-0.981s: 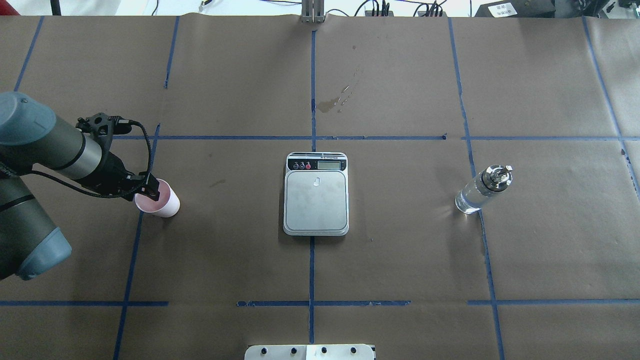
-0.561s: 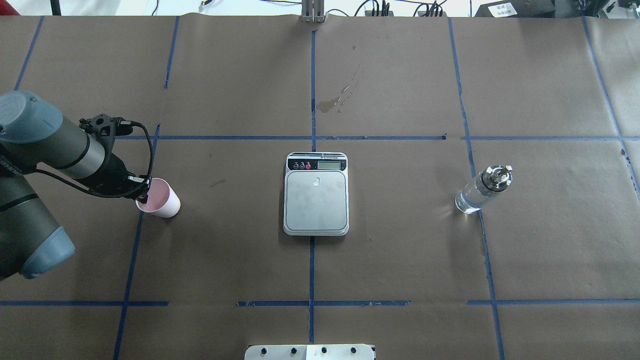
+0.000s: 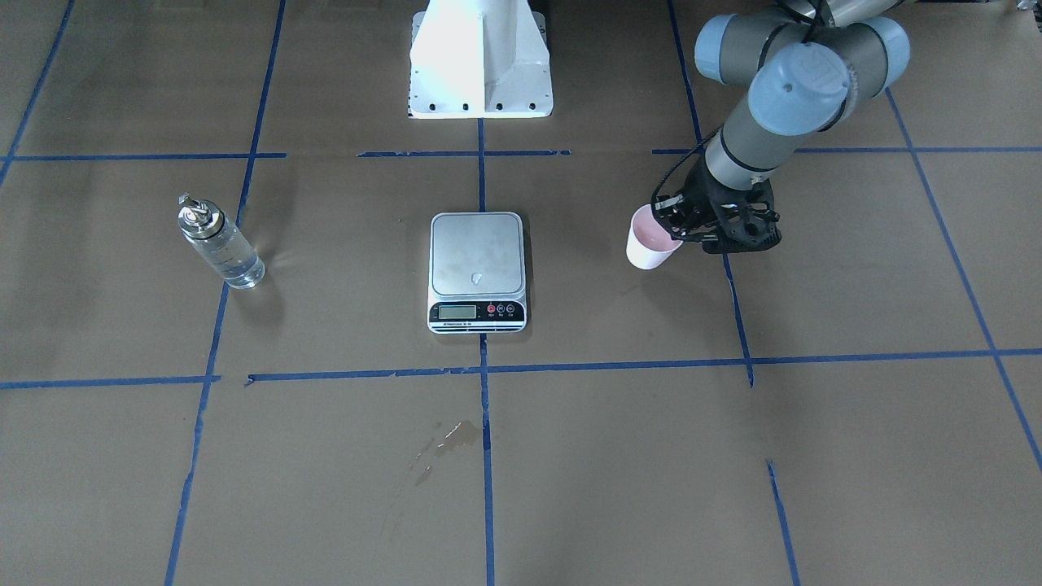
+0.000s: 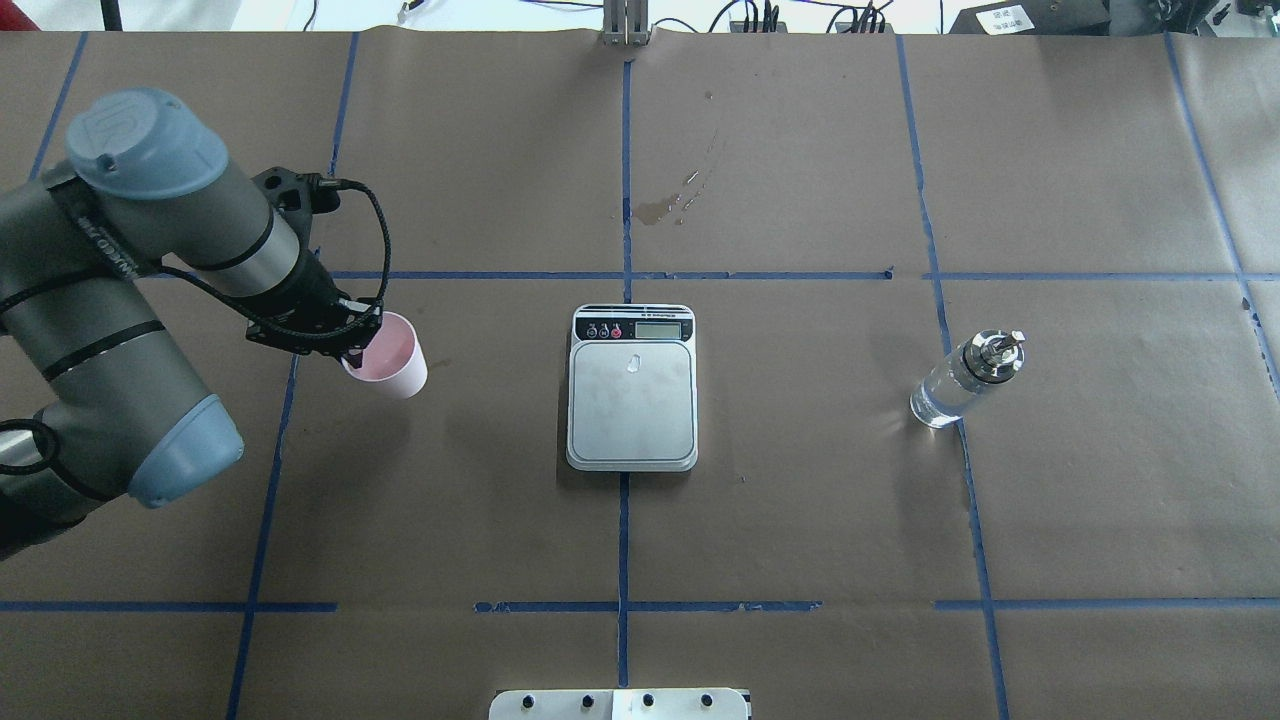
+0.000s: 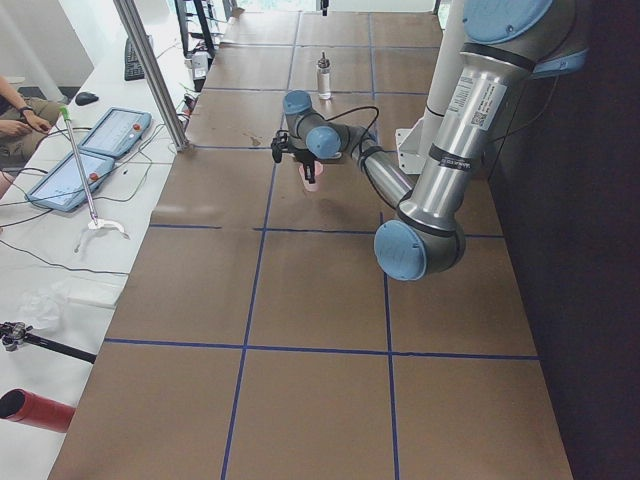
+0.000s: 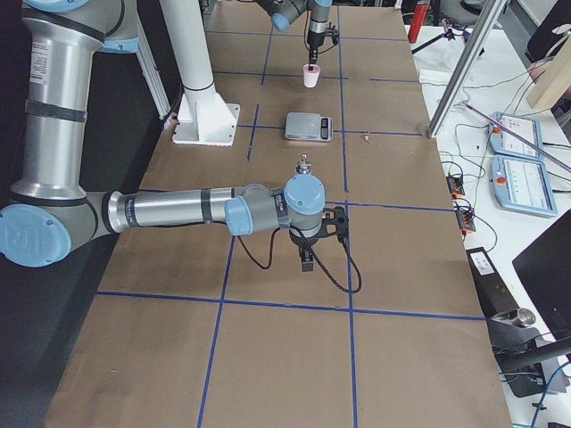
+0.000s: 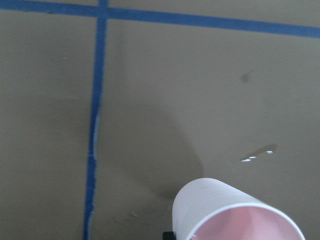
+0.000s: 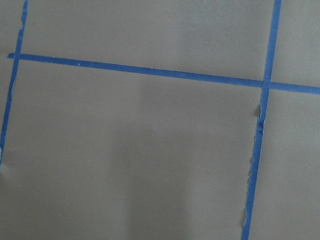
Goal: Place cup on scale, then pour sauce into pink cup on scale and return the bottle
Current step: 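Carry the pink cup with the left gripper onto the scale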
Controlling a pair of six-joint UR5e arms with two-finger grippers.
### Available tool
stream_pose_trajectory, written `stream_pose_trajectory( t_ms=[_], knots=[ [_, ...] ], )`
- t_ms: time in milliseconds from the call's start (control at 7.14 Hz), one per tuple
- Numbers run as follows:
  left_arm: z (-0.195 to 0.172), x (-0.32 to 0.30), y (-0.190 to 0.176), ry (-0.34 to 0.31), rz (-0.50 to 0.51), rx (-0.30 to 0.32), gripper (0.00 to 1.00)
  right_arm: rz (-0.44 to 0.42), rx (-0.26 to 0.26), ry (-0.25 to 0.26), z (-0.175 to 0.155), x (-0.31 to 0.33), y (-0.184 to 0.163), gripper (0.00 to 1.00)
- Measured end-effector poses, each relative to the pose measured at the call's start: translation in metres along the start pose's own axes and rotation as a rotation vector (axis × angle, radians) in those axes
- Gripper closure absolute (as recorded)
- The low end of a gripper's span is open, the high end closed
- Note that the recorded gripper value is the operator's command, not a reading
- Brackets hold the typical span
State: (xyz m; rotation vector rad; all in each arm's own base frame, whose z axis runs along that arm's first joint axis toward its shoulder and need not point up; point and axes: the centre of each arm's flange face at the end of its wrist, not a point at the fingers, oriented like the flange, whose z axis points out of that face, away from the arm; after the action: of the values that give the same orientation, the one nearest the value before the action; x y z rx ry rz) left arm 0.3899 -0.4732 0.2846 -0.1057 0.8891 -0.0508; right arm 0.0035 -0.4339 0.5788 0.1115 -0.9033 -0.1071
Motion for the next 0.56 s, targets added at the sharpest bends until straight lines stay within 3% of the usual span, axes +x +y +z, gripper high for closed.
stream_pose_trajectory(
  t_ms=[561],
  knots=[
    [0.001, 0.172, 0.031, 0.088, 0.002, -0.053, 1.00, -0.022, 0.005, -0.062, -0.006, -0.016, -0.001, 0.00]
  ],
)
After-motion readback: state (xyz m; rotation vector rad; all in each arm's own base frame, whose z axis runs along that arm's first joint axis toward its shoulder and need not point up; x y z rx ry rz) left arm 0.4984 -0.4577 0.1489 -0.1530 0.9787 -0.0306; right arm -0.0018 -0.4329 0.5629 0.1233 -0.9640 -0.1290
